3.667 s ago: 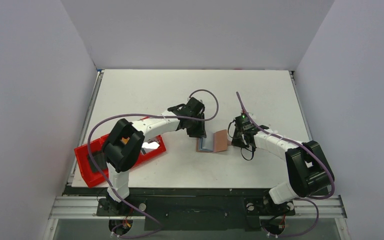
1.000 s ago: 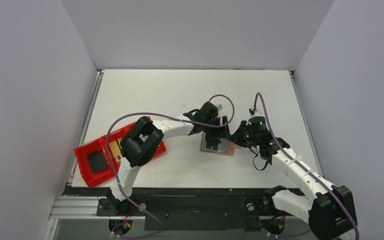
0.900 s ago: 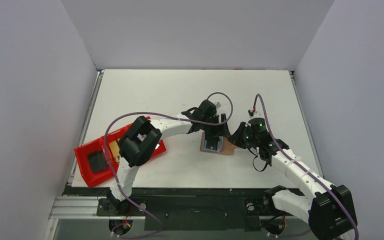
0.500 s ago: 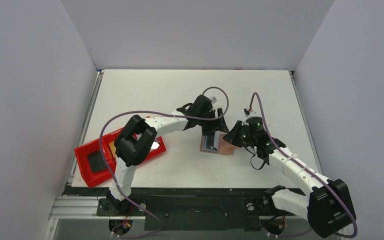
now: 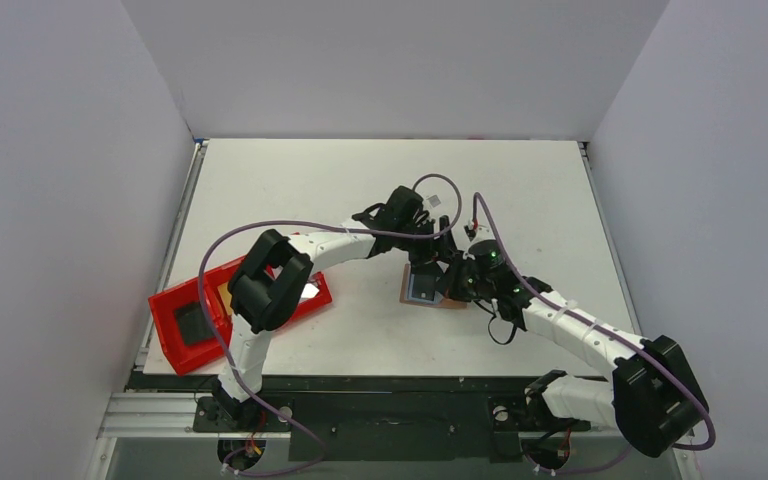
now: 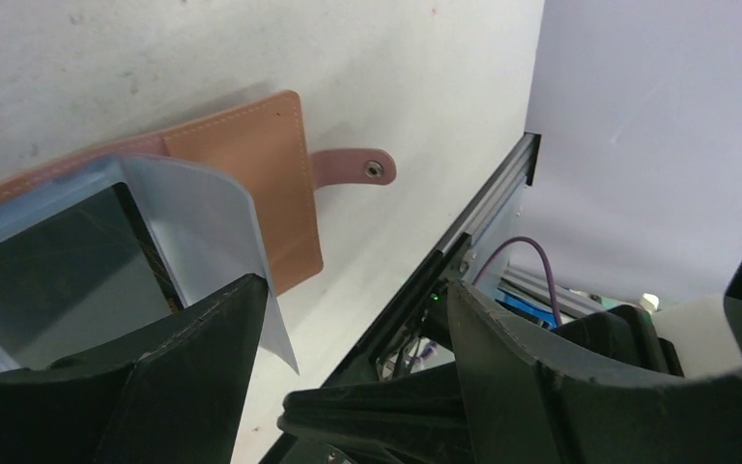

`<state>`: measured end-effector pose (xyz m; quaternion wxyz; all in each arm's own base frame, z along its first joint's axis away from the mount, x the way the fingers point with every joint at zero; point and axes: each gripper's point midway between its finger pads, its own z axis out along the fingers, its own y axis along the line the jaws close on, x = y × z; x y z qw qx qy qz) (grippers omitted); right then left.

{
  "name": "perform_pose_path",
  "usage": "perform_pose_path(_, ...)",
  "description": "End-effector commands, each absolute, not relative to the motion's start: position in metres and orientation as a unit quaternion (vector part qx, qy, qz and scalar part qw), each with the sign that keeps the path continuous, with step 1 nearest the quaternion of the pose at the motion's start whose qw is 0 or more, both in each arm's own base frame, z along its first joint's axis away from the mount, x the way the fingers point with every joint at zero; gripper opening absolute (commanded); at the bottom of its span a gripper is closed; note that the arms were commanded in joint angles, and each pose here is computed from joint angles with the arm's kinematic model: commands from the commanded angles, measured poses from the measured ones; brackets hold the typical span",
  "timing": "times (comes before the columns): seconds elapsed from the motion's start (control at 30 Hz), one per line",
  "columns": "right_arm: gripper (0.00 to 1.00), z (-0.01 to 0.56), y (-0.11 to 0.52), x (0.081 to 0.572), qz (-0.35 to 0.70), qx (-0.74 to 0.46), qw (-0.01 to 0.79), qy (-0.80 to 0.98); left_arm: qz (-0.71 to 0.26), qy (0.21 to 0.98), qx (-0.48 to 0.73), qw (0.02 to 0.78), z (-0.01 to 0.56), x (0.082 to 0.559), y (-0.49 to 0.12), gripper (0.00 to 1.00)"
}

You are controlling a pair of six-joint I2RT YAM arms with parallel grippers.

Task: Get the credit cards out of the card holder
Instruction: Open the card holder at the center of the board, then remove the credit card from the card holder.

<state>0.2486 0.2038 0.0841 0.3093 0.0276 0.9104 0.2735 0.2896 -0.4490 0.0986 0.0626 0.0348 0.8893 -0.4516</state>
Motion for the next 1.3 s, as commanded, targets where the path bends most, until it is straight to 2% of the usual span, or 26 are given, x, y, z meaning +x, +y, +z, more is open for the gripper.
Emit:
perform_pose_path(0.0,0.00,0.098,0.208,0.269,0.260,0.020,0.358,0.896,-0.503,0.862,0.044,0.053,0.126,0.291,-0.463,0.65)
perform_pose_path(0.5,0.00,0.052,0.170,0.272,0.192,0.082,0.346,0.915,-0.486,0.871,0.029,0.066,0.120,0.298,-0.446,0.67)
perform_pose_path(1.0,0.00,0.033,0.184,0.287,0.270,0.121,0.287,0.911,-0.349,0.925,0.036,0.145,0.093,0.316,-0.380,0.67)
perform_pose_path(1.03,0.00,0.032,0.185,0.288,0.275,0.122,0.283,0.911,-0.334,0.930,0.040,0.152,0.091,0.318,-0.374,0.65)
perform_pose_path(1.17,0.02,0.031,0.189,0.292,0.289,0.129,0.275,0.908,-0.295,0.939,0.051,0.169,0.085,0.322,-0.361,0.49)
perform_pose_path(1.2,0.02,0.032,0.190,0.294,0.293,0.132,0.275,0.906,-0.287,0.941,0.052,0.170,0.083,0.322,-0.359,0.39)
perform_pose_path(1.27,0.04,0.029,0.190,0.295,0.300,0.140,0.268,0.905,-0.278,0.944,0.056,0.169,0.079,0.321,-0.356,0.29)
